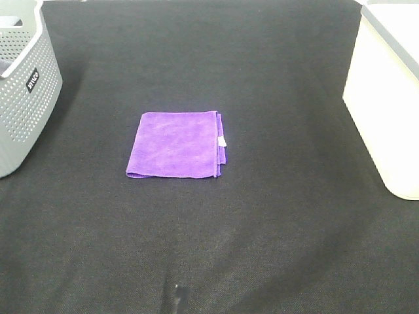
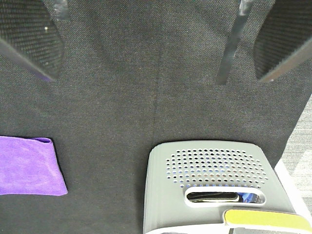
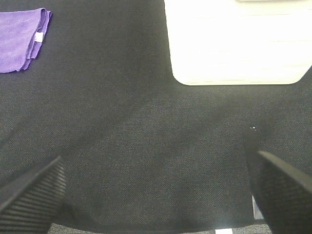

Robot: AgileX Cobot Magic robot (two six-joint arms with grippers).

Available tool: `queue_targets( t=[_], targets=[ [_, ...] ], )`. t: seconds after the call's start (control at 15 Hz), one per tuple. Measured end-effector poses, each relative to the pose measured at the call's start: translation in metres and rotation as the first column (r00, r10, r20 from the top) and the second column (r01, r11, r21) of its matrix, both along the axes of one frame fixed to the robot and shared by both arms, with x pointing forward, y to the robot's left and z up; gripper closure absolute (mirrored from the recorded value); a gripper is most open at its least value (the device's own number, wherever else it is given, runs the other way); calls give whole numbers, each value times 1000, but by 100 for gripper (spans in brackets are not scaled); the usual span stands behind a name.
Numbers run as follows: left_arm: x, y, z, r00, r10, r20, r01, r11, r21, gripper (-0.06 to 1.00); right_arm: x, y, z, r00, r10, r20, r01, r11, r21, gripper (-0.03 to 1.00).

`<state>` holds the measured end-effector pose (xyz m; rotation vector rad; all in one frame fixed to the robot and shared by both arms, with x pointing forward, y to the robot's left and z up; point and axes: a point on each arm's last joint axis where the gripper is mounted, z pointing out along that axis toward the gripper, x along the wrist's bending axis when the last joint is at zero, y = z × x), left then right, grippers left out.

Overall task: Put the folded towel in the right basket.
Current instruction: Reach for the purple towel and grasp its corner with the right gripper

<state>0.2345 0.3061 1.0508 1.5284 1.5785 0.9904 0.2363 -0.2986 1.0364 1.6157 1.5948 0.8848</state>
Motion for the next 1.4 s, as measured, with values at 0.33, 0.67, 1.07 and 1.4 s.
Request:
queue_targets(
  t=[0.33, 0.67, 1.07, 1.4],
  targets=[
    [0, 0, 0, 1000, 0, 0, 0, 1000, 0, -4, 0, 0, 0, 1000, 0, 0, 0, 1000, 0, -1],
    [0, 0, 0, 1000, 0, 0, 0, 1000, 0, -4, 0, 0, 0, 1000, 0, 0, 0, 1000, 0, -1],
    [0, 0, 0, 1000, 0, 0, 0, 1000, 0, -4, 0, 0, 0, 1000, 0, 0, 0, 1000, 0, -1],
    [0, 0, 0, 1000, 0, 0, 0, 1000, 0, -4, 0, 0, 0, 1000, 0, 0, 0, 1000, 0, -1]
  ],
)
